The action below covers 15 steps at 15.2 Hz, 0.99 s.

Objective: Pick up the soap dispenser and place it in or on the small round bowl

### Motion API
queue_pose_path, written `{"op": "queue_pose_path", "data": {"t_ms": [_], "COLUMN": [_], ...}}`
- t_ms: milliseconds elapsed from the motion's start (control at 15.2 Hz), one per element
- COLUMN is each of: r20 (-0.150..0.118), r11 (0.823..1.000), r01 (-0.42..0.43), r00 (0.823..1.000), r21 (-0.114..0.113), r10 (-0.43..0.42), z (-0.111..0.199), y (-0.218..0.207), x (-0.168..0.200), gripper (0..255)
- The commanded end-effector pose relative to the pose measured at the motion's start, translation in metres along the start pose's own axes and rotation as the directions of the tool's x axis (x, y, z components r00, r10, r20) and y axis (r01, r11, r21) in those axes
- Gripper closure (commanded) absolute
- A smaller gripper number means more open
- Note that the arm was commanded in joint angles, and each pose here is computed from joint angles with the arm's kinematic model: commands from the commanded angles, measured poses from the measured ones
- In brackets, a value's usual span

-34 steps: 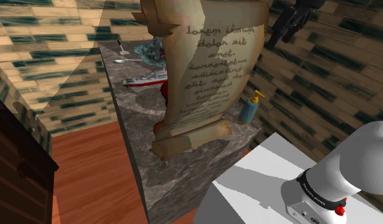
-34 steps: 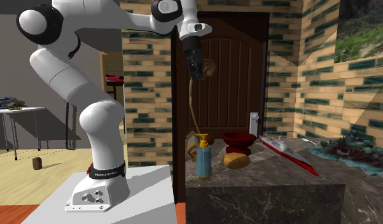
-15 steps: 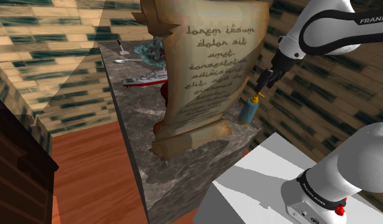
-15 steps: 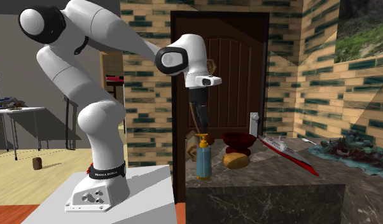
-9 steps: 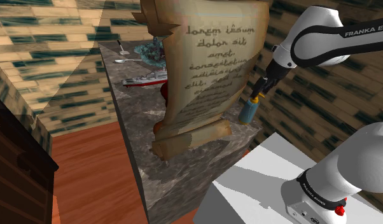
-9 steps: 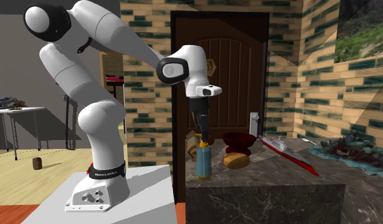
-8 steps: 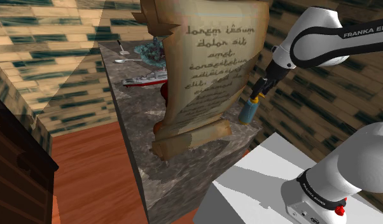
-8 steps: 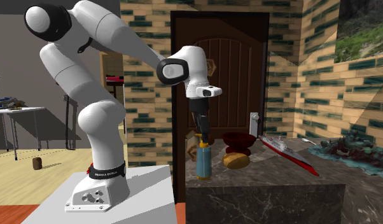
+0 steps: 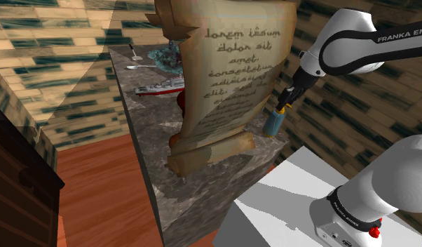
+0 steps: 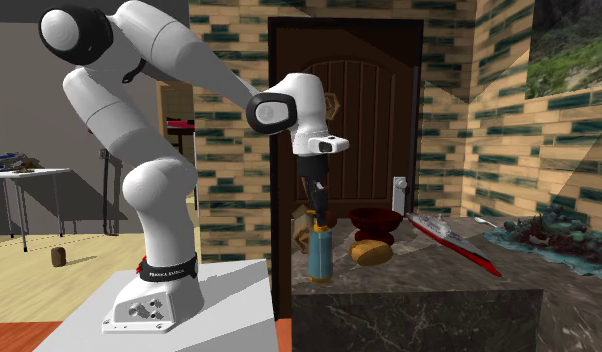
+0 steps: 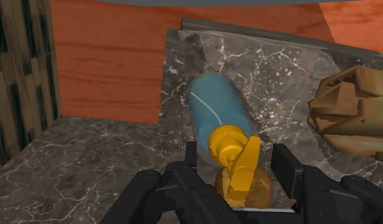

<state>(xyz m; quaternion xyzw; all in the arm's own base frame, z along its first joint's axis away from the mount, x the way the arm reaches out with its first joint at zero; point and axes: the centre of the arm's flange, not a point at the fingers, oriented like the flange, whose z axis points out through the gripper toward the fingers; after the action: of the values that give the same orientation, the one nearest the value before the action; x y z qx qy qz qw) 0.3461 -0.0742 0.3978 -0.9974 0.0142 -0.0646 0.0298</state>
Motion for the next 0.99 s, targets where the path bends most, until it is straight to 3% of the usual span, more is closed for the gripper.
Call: {"op": "queue_pose_path", "data": {"t_ms": [0,528,924], "r20": [0.000,0.000,0.000], "r11": [1.000,1.000,1.000], "r01": [0.000,0.000,0.000], "r00": [1.000,1.000,1.000], "r21": [0.000,0.000,0.000], "r10": [0.000,0.000,0.000], "z": [0.000,0.000,-0.031], "y": [0.000,0.000,-0.002], "x": [0.000,0.000,0.004], "gripper": [255,255,255]}}
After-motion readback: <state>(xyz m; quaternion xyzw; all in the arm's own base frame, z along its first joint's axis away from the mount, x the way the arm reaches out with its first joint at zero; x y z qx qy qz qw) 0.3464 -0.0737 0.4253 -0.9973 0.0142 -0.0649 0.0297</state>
